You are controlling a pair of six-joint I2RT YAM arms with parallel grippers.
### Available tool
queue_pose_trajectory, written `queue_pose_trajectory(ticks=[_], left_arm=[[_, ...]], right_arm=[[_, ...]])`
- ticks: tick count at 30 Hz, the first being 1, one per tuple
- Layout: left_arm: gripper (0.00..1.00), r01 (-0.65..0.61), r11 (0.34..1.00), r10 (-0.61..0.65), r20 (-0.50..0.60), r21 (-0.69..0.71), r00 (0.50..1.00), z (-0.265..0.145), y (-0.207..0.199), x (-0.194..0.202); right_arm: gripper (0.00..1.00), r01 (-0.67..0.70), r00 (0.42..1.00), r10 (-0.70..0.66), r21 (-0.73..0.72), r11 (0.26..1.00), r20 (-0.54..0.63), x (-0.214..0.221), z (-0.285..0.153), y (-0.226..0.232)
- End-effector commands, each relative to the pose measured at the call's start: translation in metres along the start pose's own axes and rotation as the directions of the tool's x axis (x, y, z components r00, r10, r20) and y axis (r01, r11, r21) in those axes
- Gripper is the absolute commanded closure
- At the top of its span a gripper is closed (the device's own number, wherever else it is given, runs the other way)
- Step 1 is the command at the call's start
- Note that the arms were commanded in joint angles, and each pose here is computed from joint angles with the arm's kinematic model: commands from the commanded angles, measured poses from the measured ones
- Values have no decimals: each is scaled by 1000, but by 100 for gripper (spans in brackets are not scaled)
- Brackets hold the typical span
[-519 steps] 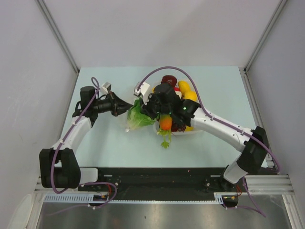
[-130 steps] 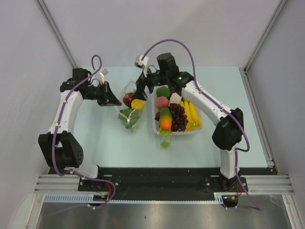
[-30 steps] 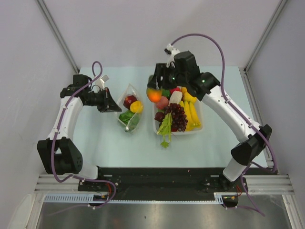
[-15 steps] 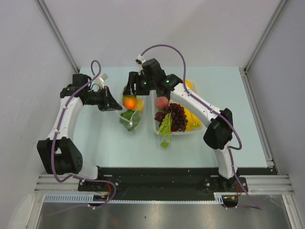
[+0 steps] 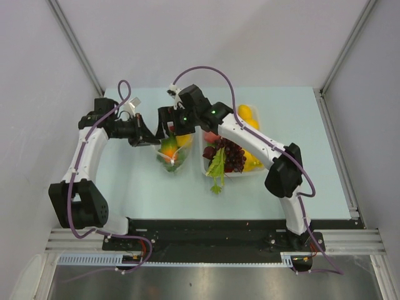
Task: Place the food in the zip-top bag and seal the zipper
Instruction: Place the fake fruit in the zipper food storage bag, then pick up the fake fruit from the bin.
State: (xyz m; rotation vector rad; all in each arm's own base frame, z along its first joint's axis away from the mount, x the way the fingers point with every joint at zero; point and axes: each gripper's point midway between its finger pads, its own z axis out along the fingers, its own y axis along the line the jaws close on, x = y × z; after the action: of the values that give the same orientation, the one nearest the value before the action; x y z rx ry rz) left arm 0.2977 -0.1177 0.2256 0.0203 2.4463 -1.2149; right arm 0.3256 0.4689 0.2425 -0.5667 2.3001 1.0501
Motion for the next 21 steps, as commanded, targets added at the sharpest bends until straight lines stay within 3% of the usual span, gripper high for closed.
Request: queue_pose_trajectory(ticks=[1,5,7,10,11,14,15,18,21], left_arm=[[99,-52,998,51,37,25,998,-8,-12,-1],[99,-74,997,74,46,15,996,-10,-13,-1],[99,-80,997,79,45,10,996,-10,-13,0],[99,-92,996,92,51,-1,994,-12,-12,0],[99,-100,995,100,52,-1,994,-12,-13,1],[99,-104,995,104,56,-5,993,-12,-11,1],[99,-104,995,104,56,-4,993,-11,-11,1],[99,-94,996,94,50,-3,994,-9,-7,2],[99,-102,995,102,50,-7,994,-9,-7,1]], right_arm=[[0,118,993,-113,-128,985,45,-13,-34,39],[0,223,973,-203,-214,951,111,-35,-75,42],[0,270,960,-243,-220,937,140,-46,-95,19],[0,402,915,-381,-210,891,135,-30,-123,-19],[2,514,857,-494,-196,835,145,-23,-128,-29],[3,630,775,-626,-162,759,82,17,-137,-64],[3,707,704,-706,-164,688,70,31,-139,-75],[4,773,623,-781,-190,606,44,47,-126,-88],[11,808,570,-821,-205,553,31,52,-102,-96]])
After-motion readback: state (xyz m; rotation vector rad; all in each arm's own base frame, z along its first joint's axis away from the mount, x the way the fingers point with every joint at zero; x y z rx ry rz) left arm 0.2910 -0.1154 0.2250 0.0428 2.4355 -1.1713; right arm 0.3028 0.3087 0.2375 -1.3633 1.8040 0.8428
